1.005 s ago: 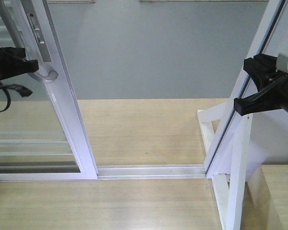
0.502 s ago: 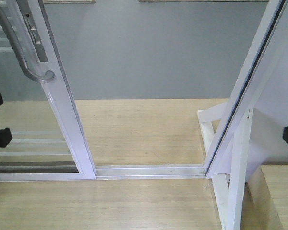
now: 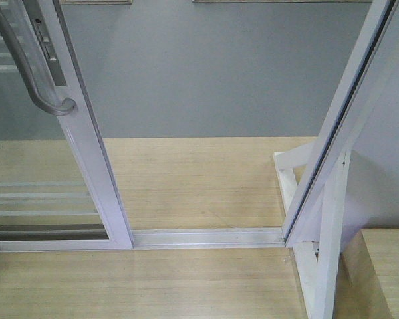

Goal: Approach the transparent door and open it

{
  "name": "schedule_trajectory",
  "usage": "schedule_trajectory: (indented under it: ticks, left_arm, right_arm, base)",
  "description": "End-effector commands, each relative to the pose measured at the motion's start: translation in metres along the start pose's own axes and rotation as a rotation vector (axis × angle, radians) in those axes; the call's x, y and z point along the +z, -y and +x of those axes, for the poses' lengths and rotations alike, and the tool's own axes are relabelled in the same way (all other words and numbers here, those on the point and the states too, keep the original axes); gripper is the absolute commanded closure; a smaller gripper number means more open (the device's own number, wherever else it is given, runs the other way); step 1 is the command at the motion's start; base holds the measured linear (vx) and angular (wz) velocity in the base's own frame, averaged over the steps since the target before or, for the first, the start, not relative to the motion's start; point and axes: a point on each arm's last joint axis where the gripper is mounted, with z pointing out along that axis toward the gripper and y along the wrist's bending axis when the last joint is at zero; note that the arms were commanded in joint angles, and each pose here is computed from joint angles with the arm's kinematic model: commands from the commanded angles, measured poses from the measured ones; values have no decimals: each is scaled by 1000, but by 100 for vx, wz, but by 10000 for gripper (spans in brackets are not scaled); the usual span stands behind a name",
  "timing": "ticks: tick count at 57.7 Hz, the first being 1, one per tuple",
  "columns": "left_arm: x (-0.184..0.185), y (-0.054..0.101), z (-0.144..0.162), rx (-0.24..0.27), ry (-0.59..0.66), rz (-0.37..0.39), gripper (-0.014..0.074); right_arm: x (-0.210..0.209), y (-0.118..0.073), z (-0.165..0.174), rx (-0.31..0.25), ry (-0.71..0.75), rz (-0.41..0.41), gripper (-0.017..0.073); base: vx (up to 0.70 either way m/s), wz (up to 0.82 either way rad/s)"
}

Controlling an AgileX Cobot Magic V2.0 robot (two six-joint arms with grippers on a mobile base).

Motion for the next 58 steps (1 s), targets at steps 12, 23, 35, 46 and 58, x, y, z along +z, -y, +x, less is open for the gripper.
schedule_trajectory:
  ticks: [12,23,35,46,58]
  left_arm:
    - [-1,4,-13,105,74,36,599]
    - [-1,4,-12,105,62,30,599]
    - [-1,4,-12,105,62,30,599]
    - [-1,3,-12,100,57,28,599]
    - [-1,7,-10,44,34,74,599]
  right_arm:
    - [-2,2,-16,-16,103,7,560]
    - [-2,2,-16,-16,103,7,560]
    - [-2,2,-16,-16,103,7,559]
    - [-2,2,-16,-16,103,7,559]
    - [-2,2,-16,-16,103,7,559]
  base:
    - [0,0]
    - [0,0]
    - [0,0]
    - [0,0]
    - [0,0]
